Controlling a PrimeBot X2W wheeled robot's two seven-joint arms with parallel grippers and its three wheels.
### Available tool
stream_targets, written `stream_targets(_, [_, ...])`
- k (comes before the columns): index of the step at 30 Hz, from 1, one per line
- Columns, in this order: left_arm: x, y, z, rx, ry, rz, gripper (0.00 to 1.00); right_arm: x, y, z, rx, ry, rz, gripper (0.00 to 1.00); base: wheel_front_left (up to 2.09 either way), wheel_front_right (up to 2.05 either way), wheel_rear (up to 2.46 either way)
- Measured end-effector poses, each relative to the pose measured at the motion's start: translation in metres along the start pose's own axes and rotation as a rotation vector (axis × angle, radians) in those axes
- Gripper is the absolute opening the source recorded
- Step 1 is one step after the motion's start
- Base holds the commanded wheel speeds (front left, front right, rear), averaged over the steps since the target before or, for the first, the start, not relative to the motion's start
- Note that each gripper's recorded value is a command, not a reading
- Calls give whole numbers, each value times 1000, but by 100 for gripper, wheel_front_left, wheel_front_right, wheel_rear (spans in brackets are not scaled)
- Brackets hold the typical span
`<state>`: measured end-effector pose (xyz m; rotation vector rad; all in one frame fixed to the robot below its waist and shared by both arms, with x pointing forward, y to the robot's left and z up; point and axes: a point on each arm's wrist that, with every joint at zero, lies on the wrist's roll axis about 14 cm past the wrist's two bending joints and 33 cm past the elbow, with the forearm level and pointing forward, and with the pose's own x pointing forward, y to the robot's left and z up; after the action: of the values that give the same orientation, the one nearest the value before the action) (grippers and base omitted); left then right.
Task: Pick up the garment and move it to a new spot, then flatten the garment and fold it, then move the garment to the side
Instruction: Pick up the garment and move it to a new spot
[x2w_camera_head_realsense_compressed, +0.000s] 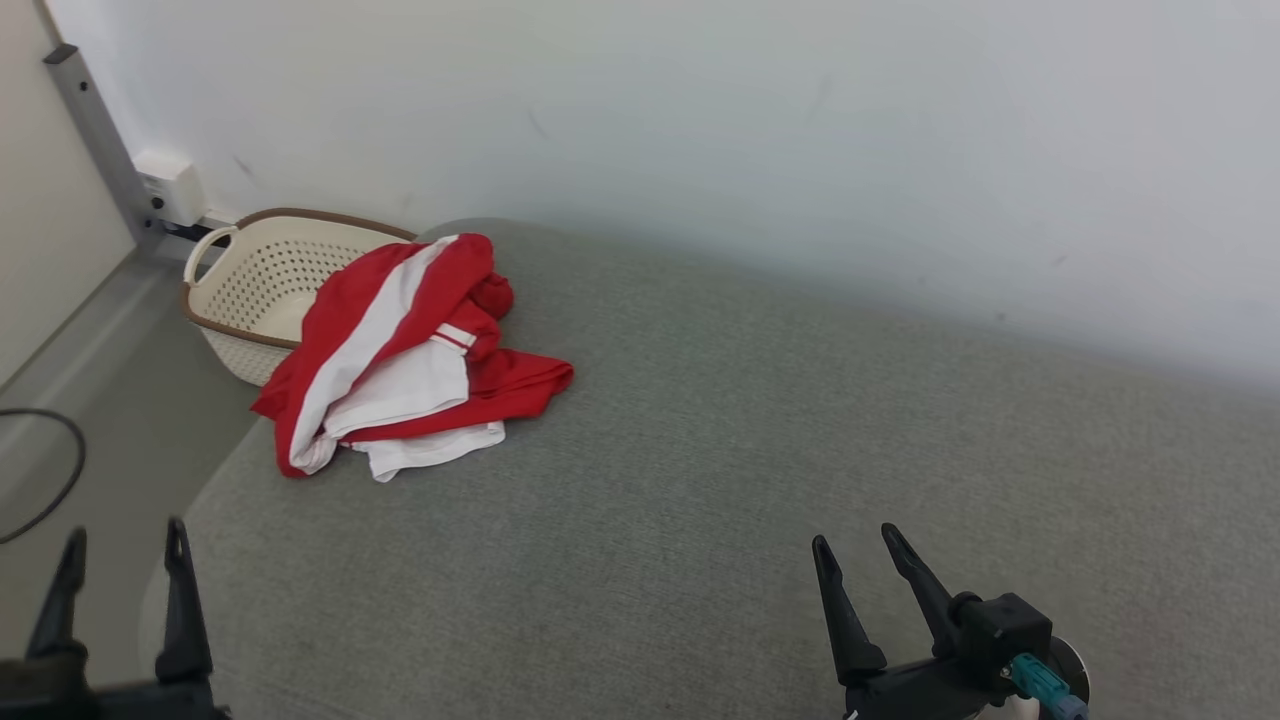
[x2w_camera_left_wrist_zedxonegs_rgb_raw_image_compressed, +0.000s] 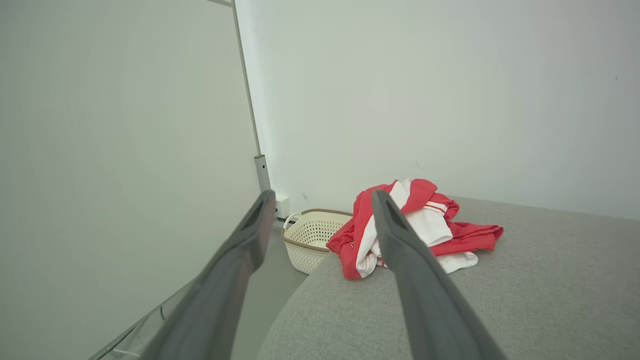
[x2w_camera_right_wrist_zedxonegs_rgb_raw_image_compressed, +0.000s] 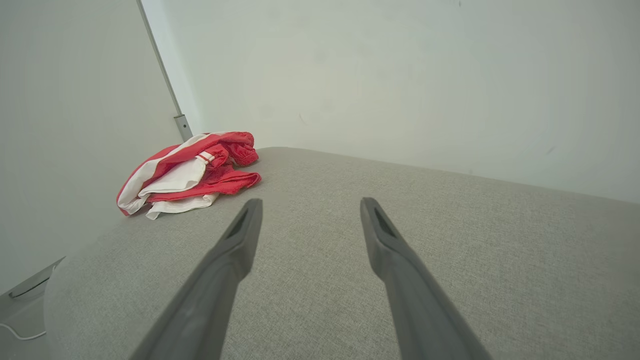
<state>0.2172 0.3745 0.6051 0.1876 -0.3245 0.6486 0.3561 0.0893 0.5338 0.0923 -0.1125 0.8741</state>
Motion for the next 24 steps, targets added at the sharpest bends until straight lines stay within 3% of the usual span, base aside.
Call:
stream_targets(12, [86, -37, 31, -71, -102, -111, 100, -16, -38, 2, -15, -5, -114, 100, 0, 0, 0])
stream_targets(24, [151, -88, 19, -81, -45, -227, 100, -45, -82, 7, -33, -16, -263, 100, 0, 0, 0])
